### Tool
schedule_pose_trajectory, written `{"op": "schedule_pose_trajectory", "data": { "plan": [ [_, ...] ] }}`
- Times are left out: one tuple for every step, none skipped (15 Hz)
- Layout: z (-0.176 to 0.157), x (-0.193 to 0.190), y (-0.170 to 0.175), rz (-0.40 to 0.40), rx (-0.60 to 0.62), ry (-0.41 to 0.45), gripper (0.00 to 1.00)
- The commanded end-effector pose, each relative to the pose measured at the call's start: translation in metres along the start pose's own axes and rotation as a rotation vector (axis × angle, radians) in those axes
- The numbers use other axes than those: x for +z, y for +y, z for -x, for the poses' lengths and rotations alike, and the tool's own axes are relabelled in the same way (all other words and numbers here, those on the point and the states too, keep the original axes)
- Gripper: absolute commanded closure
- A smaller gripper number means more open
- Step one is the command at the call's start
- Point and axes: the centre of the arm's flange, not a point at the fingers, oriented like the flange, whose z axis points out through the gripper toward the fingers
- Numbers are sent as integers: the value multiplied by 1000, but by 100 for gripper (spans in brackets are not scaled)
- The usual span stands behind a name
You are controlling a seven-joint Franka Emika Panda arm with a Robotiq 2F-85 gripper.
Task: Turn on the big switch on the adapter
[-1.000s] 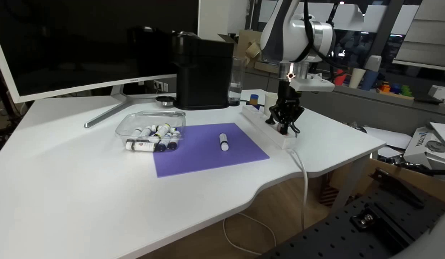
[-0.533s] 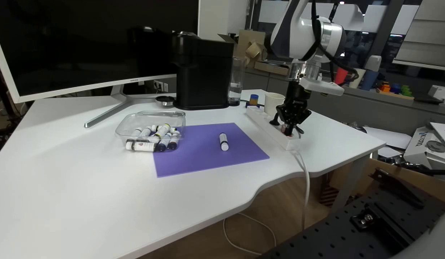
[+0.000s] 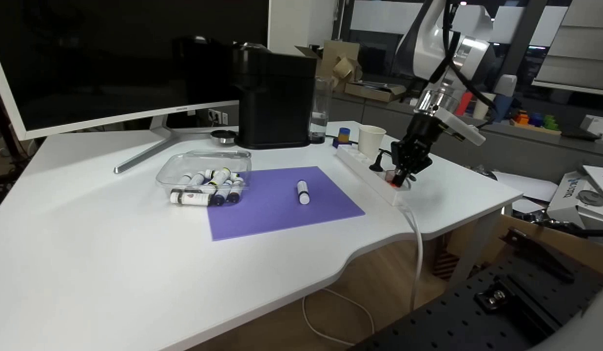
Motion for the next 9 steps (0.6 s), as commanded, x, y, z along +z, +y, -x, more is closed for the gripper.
{"op": "schedule_pose_trajectory", "data": {
  "plan": [
    [-3, -7, 0, -18, -65, -19, 100],
    [-1, -18, -12, -1, -100, -12, 100],
    [0, -27, -21, 12, -128, -7, 100],
    [1, -39, -34, 26, -165, 6, 100],
    [2, -55, -50, 47, -204, 17, 100],
    [2, -69, -65, 65, -237, 26, 100],
    [3, -86, -82, 89, -261, 18, 74],
    [4, -101, -97, 109, -273, 14, 74],
    [6, -116, -114, 134, -281, -8, 69]
  ]
}}
